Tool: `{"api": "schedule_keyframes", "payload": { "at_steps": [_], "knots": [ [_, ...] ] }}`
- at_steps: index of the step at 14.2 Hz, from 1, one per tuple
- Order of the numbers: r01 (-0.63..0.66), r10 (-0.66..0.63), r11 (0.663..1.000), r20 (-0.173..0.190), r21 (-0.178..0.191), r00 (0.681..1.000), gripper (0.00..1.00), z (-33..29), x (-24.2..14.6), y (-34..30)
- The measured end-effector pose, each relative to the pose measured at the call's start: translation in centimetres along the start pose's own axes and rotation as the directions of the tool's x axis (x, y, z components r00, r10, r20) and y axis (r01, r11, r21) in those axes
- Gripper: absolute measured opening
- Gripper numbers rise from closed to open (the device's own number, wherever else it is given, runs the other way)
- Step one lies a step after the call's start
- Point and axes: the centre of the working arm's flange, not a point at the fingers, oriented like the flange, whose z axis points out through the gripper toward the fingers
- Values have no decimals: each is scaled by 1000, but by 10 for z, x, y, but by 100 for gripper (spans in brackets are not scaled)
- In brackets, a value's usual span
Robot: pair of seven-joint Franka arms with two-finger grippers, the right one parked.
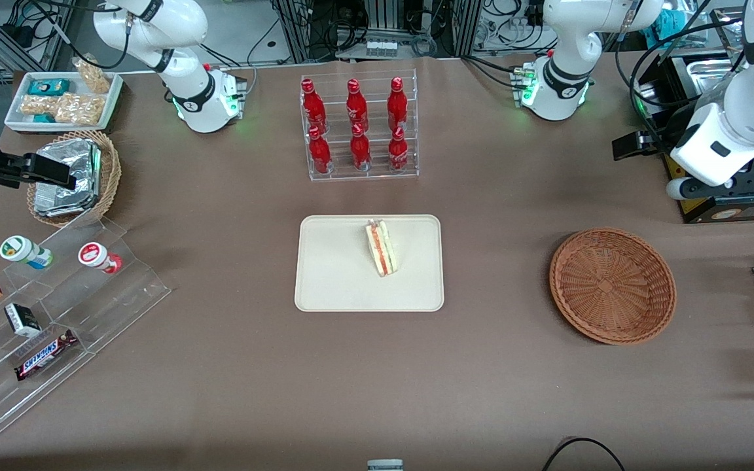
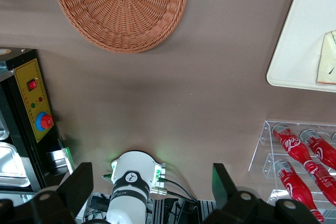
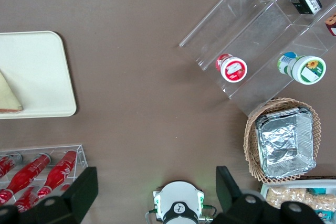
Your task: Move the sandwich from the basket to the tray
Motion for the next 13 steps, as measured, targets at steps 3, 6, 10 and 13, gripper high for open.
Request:
{"api": "schedule_keyframes", "payload": {
  "at_steps": [3, 6, 10, 13],
  "knots": [
    [2, -2, 1000, 5, 0, 1000, 100, 3, 3, -1],
    [2, -3, 1000, 34, 7, 999, 100, 9, 7, 0],
    [17, -17, 999, -24, 27, 1000, 100, 7, 14, -4],
    [20, -18, 1000, -103, 19, 995, 100, 11, 18, -4]
  ]
}}
